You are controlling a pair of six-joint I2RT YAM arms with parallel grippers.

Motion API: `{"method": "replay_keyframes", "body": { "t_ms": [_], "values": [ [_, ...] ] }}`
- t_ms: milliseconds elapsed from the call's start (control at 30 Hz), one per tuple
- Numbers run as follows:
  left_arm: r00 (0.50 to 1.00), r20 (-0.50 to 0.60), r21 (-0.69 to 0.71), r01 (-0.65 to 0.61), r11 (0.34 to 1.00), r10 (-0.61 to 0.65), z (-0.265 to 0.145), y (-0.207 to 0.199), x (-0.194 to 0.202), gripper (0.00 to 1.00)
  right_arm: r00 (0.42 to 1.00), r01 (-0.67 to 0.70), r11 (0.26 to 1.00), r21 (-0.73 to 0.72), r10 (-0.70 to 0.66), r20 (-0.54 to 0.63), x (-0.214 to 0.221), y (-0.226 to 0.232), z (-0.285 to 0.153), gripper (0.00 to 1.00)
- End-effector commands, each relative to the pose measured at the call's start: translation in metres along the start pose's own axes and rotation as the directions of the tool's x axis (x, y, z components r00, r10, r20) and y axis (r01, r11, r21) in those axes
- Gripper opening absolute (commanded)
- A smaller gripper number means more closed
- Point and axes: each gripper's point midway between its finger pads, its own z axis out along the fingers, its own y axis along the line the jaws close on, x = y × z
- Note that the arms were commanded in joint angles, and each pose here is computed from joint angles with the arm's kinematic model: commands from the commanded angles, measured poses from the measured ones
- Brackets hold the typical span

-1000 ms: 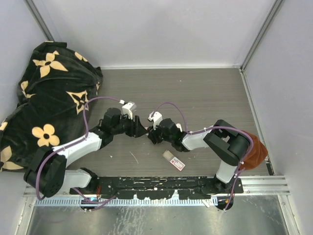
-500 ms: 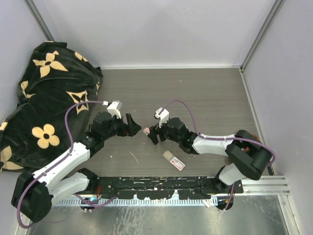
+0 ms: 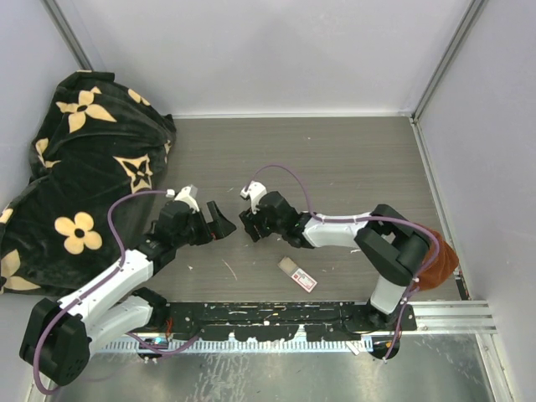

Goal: Load the staples into the stapler

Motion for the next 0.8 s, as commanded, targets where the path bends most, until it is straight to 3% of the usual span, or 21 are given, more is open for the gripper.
{"method": "replay_keyframes", "body": {
  "t_ms": [0,233,400,533,767],
  "values": [
    [0.999,0.022,0.022,0.037,0.999,-0.038,-0.001,-0.005,-0.007,0.96,0.999,0.052,0.998,0.048,-0.051,-0.016,-0.008,-0.004,0.011,0.61],
    [0.997,0.005,0.046,0.077,0.996,-0.078,-0.002,-0.007,-0.001,0.96,0.998,0.06,0.998,0.034,-0.059,-0.022,0.001,-0.002,0.017,0.34],
    [0.991,-0.034,0.094,0.131,0.987,-0.128,-0.001,-0.014,0.008,0.96,0.997,0.052,0.998,-0.03,-0.051,0.054,-0.01,0.009,0.002,0.08],
    [0.973,-0.103,0.187,0.221,0.957,-0.205,-0.009,-0.038,0.012,0.96,0.991,0.057,0.987,-0.147,-0.037,0.132,-0.025,0.03,-0.022,0.01],
    [0.96,-0.12,0.253,0.276,0.927,-0.253,-0.023,-0.055,0.009,0.96,0.975,0.046,0.964,-0.263,0.013,0.22,-0.034,0.051,-0.059,0.01]
  ]
}}
